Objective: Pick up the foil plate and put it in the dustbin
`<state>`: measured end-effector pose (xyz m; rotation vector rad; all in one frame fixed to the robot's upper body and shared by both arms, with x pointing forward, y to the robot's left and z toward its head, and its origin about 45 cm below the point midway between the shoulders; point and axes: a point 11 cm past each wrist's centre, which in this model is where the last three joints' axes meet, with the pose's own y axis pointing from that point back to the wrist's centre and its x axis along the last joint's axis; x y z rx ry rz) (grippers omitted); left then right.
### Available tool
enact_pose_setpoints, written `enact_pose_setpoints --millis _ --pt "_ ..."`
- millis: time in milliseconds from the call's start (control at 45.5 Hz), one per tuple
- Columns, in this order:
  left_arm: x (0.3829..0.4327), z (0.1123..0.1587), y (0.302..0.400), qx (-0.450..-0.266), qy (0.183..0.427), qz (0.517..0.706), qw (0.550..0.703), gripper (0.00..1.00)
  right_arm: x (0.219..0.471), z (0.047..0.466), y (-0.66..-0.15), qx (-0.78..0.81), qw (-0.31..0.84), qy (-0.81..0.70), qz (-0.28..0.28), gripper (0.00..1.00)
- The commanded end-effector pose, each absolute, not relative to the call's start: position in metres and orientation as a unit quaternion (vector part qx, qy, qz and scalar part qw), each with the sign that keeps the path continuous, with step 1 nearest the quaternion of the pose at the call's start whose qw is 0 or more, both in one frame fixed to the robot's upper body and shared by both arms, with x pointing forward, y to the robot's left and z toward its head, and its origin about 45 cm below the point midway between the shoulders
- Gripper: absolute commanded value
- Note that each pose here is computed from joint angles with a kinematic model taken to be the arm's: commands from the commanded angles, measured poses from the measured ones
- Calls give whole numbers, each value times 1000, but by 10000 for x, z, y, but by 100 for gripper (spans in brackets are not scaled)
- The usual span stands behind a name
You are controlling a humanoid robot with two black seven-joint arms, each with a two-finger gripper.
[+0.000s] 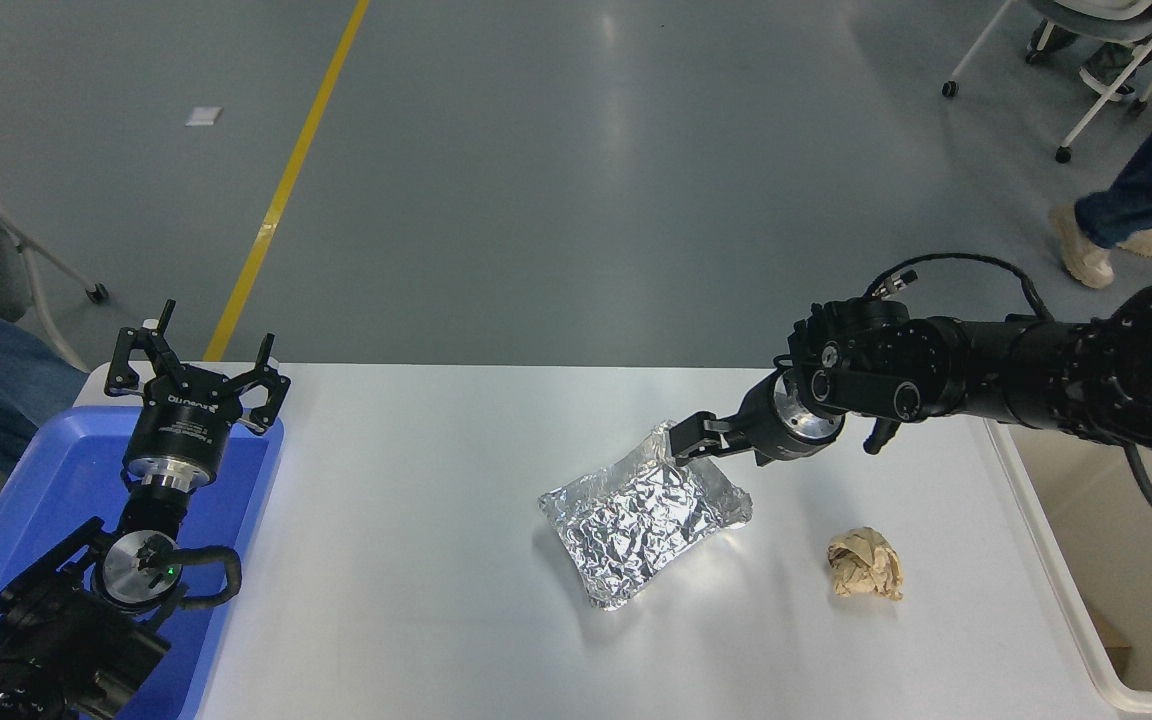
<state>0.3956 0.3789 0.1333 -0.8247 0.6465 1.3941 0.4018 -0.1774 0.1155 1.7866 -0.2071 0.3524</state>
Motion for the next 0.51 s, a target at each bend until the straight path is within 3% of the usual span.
enact_pose_setpoints --millis 0,176,308,396,484 --pt "3956 1336 3795 -362 283 612 643 100 3941 745 -1843 764 603 -145 181 100" --pt "3956 1333 3788 -362 284 612 643 100 3957 632 -1982 750 606 -183 194 95" --pt "3956 1332 3787 -362 284 612 643 100 3970 607 -2033 743 609 -190 204 70" --pt "3956 1334 3789 -363 284 612 643 100 3925 554 -2045 744 609 -188 200 48" --pt "3956 1333 3788 -362 284 612 643 100 3894 524 -2026 749 604 -191 195 40"
